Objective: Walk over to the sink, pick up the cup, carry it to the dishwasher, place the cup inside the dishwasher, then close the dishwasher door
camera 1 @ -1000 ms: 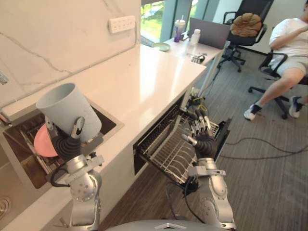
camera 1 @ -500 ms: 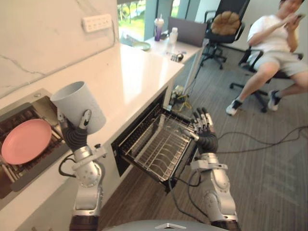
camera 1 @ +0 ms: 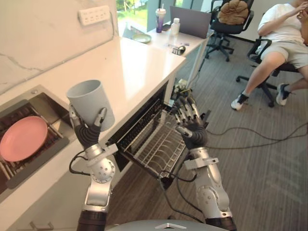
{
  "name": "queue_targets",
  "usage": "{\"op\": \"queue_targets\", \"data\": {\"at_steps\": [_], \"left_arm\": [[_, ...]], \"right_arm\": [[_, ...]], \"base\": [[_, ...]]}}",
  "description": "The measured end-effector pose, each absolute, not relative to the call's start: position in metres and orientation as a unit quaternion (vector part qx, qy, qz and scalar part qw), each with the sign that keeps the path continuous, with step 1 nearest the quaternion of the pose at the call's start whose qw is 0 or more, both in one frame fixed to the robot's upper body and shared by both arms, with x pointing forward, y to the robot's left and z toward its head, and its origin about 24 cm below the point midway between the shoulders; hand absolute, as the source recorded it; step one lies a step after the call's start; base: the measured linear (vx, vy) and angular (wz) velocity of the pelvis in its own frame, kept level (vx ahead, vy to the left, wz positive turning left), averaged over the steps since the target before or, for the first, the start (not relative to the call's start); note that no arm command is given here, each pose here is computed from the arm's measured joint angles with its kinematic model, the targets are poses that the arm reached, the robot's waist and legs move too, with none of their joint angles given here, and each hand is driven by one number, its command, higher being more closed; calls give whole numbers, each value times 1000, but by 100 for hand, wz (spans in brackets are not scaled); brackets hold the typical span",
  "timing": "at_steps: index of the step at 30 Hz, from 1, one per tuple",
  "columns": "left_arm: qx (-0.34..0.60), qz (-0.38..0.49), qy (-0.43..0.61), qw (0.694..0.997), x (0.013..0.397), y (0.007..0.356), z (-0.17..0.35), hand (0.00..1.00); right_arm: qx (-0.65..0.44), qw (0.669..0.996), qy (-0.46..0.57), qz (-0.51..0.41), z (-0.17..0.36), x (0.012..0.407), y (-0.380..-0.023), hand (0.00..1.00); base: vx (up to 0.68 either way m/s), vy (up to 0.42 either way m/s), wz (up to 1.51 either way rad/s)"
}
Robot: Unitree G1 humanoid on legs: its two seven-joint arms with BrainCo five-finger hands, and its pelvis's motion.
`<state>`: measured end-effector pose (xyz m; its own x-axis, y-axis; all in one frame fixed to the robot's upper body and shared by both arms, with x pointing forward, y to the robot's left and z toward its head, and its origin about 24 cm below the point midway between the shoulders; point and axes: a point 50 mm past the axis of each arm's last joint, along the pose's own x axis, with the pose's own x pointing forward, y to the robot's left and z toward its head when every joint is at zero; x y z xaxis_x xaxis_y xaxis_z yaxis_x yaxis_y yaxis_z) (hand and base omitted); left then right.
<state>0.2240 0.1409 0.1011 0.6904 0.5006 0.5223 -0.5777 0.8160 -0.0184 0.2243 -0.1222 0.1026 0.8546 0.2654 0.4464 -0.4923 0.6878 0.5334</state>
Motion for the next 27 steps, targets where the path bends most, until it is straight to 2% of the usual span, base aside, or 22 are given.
{"op": "queue_targets", "data": {"at_steps": [6,13,20,27], "left_arm": [[196,286,-293,891,228,119,95,100],[278,334,-343,833,232,114,97,100],[309,370,-367,796,230,111,99,100],[326,347,-375,795,232,97,102,100]], "right_arm": [[425,857,-141,254,101,224,-115,0],[455,827,-118,310,107,224,-89,0],[460,827,-97,308,110,225,-75,0],[452,839,-82,292,110,225,-66,0]], "base": [[-94,12,0],[-86,-5,-4],[-48,-6,-2],[0,0,0]]}}
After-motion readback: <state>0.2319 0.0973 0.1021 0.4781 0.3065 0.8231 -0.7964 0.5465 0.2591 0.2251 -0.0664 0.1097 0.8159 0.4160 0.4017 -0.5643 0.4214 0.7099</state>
